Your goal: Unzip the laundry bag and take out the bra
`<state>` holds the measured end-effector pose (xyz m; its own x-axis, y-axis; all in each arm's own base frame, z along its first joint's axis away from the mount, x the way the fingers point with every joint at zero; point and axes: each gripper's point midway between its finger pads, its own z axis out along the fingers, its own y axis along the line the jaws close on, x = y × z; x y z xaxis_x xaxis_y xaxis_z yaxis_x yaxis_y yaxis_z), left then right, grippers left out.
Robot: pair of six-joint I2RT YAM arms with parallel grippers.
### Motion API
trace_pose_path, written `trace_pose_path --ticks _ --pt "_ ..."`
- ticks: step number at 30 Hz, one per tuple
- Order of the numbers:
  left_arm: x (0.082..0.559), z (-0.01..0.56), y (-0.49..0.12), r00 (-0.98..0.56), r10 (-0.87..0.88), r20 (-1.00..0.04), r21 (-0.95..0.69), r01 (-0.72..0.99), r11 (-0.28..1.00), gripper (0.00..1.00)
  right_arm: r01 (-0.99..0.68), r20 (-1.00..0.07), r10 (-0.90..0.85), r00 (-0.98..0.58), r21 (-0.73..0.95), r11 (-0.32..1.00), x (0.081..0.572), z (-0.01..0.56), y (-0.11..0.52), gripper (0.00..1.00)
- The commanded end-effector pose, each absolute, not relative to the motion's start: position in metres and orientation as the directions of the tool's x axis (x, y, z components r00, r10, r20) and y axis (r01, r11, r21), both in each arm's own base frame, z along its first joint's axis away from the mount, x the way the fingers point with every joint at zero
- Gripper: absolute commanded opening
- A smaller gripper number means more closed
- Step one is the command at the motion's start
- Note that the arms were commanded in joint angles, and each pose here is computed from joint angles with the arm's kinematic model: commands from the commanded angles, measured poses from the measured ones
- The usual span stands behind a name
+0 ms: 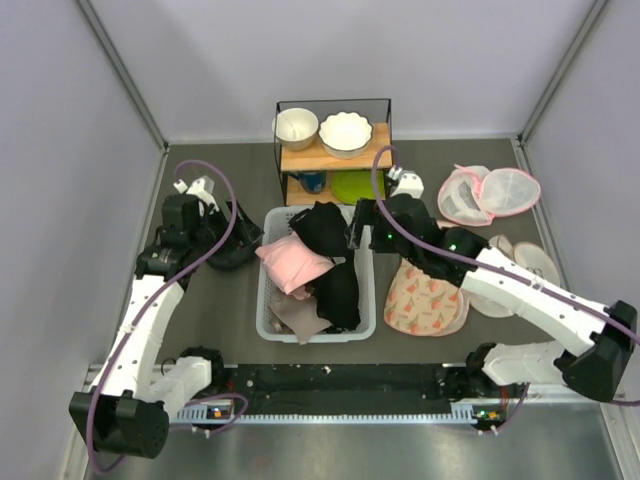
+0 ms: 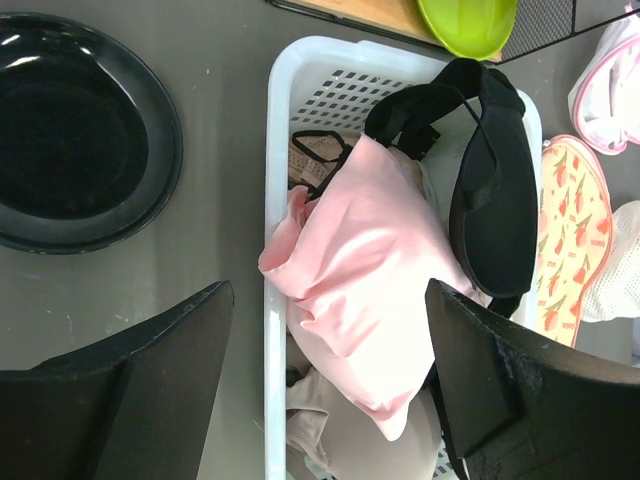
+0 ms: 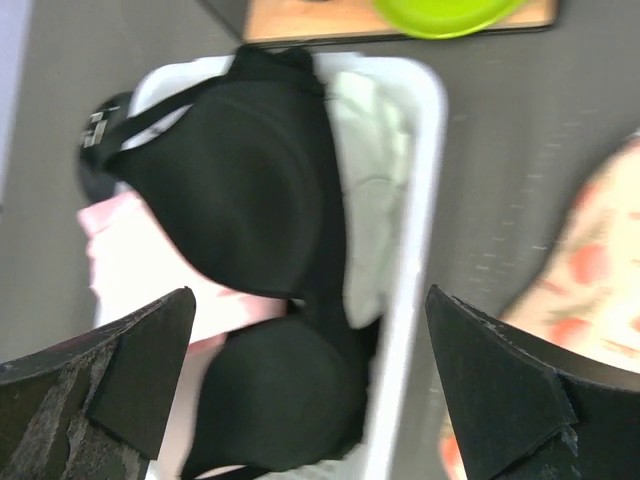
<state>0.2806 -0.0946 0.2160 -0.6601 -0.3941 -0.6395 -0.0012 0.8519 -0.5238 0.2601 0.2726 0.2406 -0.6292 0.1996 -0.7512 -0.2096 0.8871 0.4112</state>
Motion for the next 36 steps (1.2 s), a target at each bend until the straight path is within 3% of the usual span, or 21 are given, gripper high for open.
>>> trace_pose_path --ticks 1,8,16,24,31,36 --pt "0.290 0.248 -0.092 -0.588 -0.385 -0.711 -0.508 0.052 0.860 0.83 -0.077 -0.867 0.187 -0.461 0.249 0.965 0.265 0.279 0.197 0.99" --pt "0.296 0.260 -0.085 -0.563 -0.389 -0.729 -0.488 0.029 0.872 0.83 0.099 -0.912 0.176 -0.371 0.150 0.984 0.251 0.277 0.110 0.99" --pt "0.304 0.265 -0.078 -0.551 -0.393 -0.737 -0.465 -0.009 0.885 0.83 0.194 -0.928 0.166 -0.332 0.105 0.975 0.232 0.277 0.066 0.99" --pt "0.307 0.263 -0.059 -0.538 -0.401 -0.742 -0.418 -0.096 0.903 0.84 0.288 -0.894 0.154 -0.422 0.029 0.957 0.241 0.246 0.046 0.99" --pt "0.319 0.256 -0.036 -0.545 -0.440 -0.714 -0.408 -0.187 0.894 0.85 0.367 -0.787 0.291 -0.544 0.088 0.926 0.271 0.218 0.025 0.99" --pt "0.322 0.257 -0.035 -0.544 -0.462 -0.701 -0.446 -0.173 0.878 0.85 0.387 -0.787 0.306 -0.537 0.092 0.917 0.277 0.218 0.021 0.99"
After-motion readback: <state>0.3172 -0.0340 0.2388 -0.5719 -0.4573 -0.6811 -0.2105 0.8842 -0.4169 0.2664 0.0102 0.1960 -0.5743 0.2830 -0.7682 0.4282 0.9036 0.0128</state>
